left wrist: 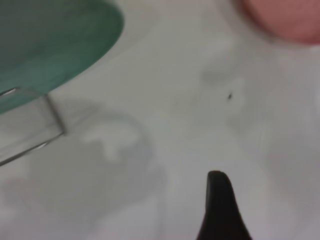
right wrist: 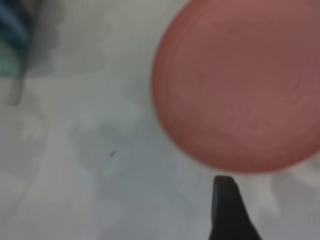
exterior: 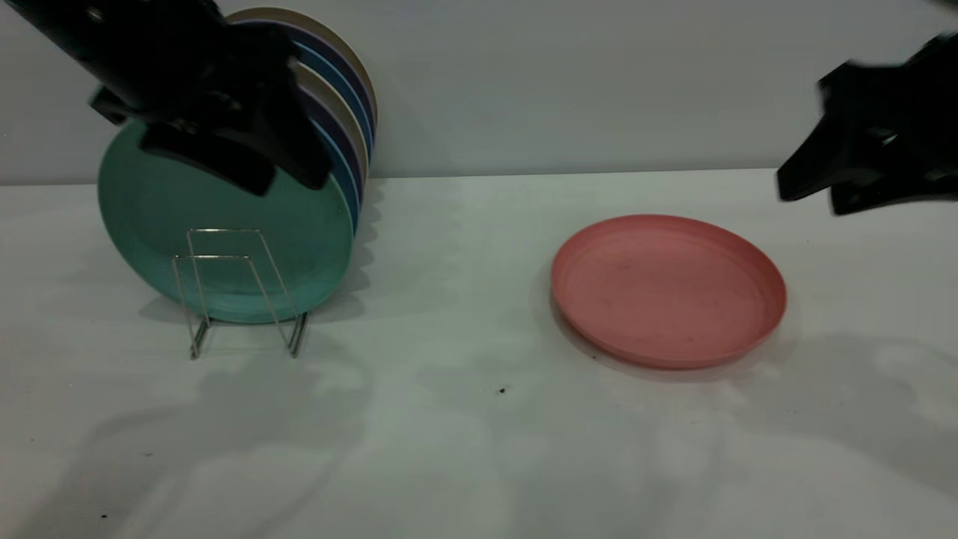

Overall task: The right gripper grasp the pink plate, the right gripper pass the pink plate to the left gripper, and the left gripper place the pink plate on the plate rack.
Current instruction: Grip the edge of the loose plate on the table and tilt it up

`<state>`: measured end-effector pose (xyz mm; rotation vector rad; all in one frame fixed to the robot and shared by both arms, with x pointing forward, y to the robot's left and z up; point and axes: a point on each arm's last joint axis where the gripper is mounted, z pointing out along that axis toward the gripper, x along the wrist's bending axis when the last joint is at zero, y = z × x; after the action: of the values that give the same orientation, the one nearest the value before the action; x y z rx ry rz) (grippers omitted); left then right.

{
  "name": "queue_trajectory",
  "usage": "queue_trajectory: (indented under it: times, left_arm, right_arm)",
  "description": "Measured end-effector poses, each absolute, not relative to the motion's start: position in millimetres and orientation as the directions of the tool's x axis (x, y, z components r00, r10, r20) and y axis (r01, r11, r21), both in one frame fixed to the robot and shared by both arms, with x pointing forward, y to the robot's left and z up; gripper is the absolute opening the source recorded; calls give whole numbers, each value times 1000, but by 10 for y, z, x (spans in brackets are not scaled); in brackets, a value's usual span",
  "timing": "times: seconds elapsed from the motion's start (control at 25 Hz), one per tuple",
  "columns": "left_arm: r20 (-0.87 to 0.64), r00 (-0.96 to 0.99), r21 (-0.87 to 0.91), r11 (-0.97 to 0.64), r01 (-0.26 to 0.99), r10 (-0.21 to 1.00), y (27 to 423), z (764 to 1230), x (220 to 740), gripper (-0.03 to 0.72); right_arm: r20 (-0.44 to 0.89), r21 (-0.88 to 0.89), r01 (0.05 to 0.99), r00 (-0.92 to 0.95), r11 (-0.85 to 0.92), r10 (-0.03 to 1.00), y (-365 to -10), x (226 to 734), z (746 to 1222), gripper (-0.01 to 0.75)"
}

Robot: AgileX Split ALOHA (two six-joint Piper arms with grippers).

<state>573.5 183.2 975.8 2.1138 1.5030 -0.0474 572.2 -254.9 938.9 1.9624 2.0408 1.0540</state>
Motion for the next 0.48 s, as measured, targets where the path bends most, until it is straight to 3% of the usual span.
queue_trajectory:
  times: [0.48]
  left_arm:
    - [-445,383,427,-185,885,809,1543,9472,5970,513]
  right_arm:
    - [511,385,893,3,-232,860,-3156,6475,8581,456]
